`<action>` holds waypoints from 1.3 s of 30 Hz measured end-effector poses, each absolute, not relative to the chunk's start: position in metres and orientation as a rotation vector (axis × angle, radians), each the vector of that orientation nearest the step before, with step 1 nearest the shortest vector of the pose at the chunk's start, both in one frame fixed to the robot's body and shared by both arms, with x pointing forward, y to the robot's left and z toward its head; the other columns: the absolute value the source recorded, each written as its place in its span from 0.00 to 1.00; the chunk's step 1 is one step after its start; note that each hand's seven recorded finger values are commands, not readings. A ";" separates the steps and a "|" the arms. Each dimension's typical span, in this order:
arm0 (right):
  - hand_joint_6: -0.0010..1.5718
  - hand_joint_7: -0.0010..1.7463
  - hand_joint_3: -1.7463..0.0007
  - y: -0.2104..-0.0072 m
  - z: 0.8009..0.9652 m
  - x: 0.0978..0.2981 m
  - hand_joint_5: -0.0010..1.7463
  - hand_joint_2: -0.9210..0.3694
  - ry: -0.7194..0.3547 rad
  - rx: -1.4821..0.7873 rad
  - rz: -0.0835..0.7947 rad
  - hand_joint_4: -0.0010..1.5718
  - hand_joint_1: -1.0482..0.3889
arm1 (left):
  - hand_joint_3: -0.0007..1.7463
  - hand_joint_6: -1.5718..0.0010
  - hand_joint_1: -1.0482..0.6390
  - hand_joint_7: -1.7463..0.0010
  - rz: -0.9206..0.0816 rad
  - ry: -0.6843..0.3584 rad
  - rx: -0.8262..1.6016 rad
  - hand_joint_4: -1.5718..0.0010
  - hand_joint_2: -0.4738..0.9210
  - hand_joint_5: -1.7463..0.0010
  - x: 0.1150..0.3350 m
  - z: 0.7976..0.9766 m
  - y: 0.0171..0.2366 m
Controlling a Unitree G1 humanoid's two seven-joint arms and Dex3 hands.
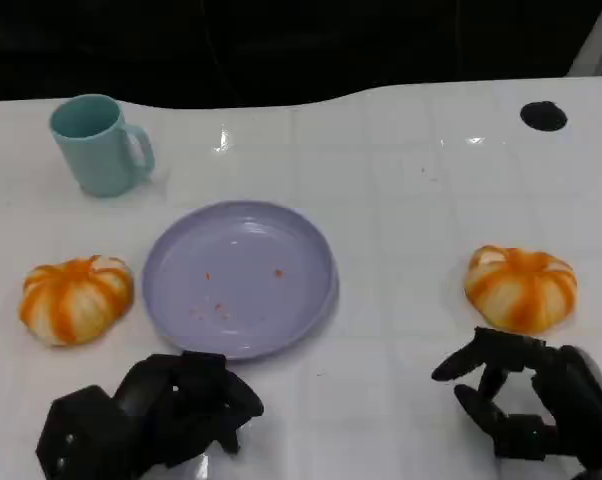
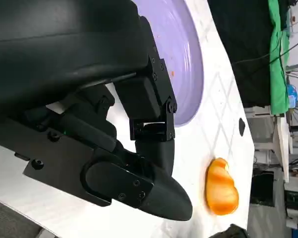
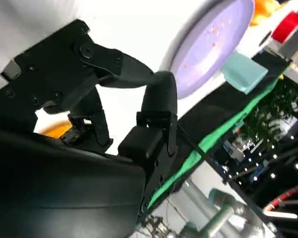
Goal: Grasp the bread from the table and place it into the plate.
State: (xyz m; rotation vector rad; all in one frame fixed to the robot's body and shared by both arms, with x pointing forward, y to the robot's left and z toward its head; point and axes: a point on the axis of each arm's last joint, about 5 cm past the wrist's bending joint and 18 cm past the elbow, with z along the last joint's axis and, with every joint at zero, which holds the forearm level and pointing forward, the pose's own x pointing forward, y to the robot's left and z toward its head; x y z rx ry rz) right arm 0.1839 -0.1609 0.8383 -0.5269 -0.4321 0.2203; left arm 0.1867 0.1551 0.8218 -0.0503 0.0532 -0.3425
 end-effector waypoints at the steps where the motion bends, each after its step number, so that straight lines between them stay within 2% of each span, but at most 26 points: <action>1: 0.47 0.19 0.70 -0.161 0.839 0.184 0.55 0.15 -0.446 -0.539 0.215 0.37 0.45 | 0.00 0.21 0.04 0.59 -0.343 0.053 -0.051 0.37 0.99 0.19 0.187 0.822 0.155; 3: 0.47 0.10 0.84 -0.161 0.842 0.186 0.45 0.05 -0.471 -0.567 0.205 0.34 0.44 | 0.00 0.21 0.04 0.60 -0.343 0.053 -0.051 0.37 0.99 0.19 0.187 0.822 0.155; 5: 0.45 0.06 0.90 -0.163 0.844 0.187 0.35 0.01 -0.481 -0.597 0.201 0.32 0.43 | 0.00 0.21 0.04 0.60 -0.342 0.053 -0.051 0.37 0.99 0.19 0.187 0.822 0.155; 7: 0.42 0.02 0.92 -0.166 0.846 0.188 0.26 0.00 -0.487 -0.618 0.198 0.29 0.42 | 0.00 0.21 0.04 0.60 -0.342 0.053 -0.052 0.37 0.99 0.19 0.187 0.822 0.155; 10: 0.36 0.00 0.92 -0.171 0.851 0.191 0.20 0.00 -0.485 -0.664 0.186 0.24 0.38 | 0.00 0.20 0.03 0.60 -0.342 0.053 -0.052 0.37 0.99 0.19 0.187 0.822 0.155; 15: 0.20 0.00 0.93 -0.178 0.865 0.197 0.11 0.00 -0.487 -0.809 0.193 0.10 0.33 | 0.00 0.20 0.04 0.60 -0.342 0.053 -0.053 0.37 0.99 0.19 0.187 0.822 0.154; 19: 0.14 0.00 0.96 -0.185 0.883 0.202 0.08 0.00 -0.456 -0.947 0.216 0.02 0.31 | 0.00 0.20 0.03 0.59 -0.342 0.052 -0.055 0.37 0.99 0.19 0.187 0.822 0.154; 24: 0.07 0.00 0.98 -0.189 0.903 0.205 0.01 0.00 -0.402 -1.053 0.242 0.00 0.30 | 0.00 0.21 0.03 0.59 -0.341 0.053 -0.057 0.37 0.99 0.19 0.187 0.822 0.153; 31: 0.10 0.01 1.00 -0.195 0.919 0.213 0.01 0.04 -0.296 -1.242 0.280 0.02 0.32 | 0.00 0.21 0.04 0.58 -0.340 0.053 -0.058 0.37 0.99 0.18 0.187 0.822 0.153; 39: 0.14 0.02 1.00 -0.186 0.929 0.228 0.04 0.07 -0.252 -1.337 0.292 0.06 0.36 | 0.00 0.21 0.04 0.59 -0.335 0.053 -0.061 0.37 0.99 0.18 0.187 0.822 0.153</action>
